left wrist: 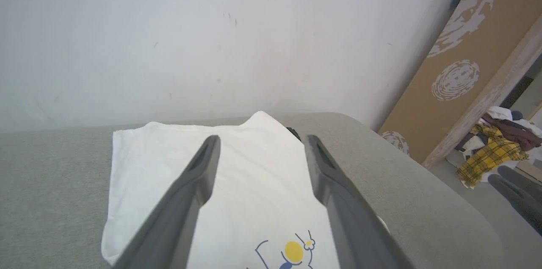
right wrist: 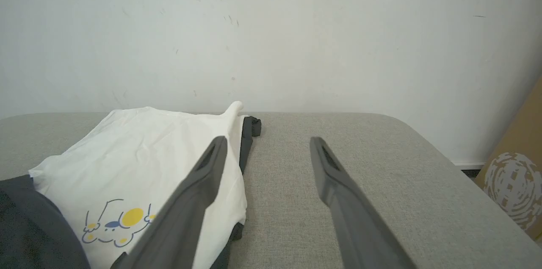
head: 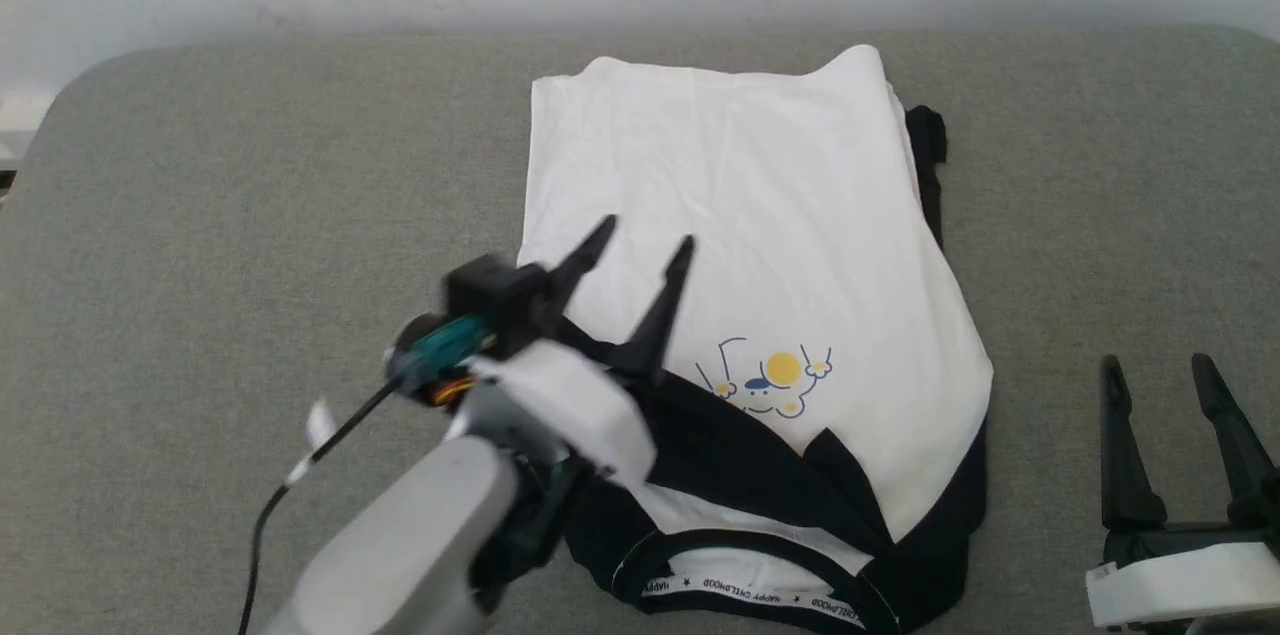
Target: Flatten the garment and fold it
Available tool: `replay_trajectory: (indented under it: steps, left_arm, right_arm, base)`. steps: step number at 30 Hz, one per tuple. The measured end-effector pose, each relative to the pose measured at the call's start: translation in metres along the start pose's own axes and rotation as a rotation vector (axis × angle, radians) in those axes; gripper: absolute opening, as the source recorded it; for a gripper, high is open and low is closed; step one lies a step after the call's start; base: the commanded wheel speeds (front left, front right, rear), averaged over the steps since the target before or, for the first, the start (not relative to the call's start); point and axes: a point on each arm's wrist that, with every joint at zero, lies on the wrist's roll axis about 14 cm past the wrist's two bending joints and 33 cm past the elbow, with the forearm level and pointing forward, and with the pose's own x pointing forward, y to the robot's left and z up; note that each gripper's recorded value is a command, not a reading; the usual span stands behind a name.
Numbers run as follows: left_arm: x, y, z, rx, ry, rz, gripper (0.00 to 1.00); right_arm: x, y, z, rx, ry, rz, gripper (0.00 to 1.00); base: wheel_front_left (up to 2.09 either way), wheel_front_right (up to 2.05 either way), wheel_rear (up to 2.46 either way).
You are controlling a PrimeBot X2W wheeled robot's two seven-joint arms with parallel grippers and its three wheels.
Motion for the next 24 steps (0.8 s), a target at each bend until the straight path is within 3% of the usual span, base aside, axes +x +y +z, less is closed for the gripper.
replay_trajectory:
  steps: [8,13,20,24]
  left_arm:
    - [-0.063,0.073,0.038,0.074,-0.227,0.239,1.00]
    - [-0.106,0.092,0.064,0.177,-0.335,0.381,1.00]
    - [-0.149,0.109,0.042,0.262,-0.272,0.501,1.00]
    - [-0.160,0.116,0.039,0.240,-0.275,0.550,1.00]
  right_arm:
    - [-0.005,0.001,0.004,-0.003,0.000,0.005,1.00]
    - [-0.009,0.001,0.001,-0.004,0.010,0.005,1.00]
    - [-0.008,0.004,-0.003,0.009,0.021,0.013,1.00]
    - [-0.006,0.003,-0.007,0.018,0.028,0.011,1.00]
  base:
    - [0.00,0.00,0.00]
    - [0.00,0.00,0.00]
    - [0.00,0.00,0.00]
    - [0.00,0.00,0.00]
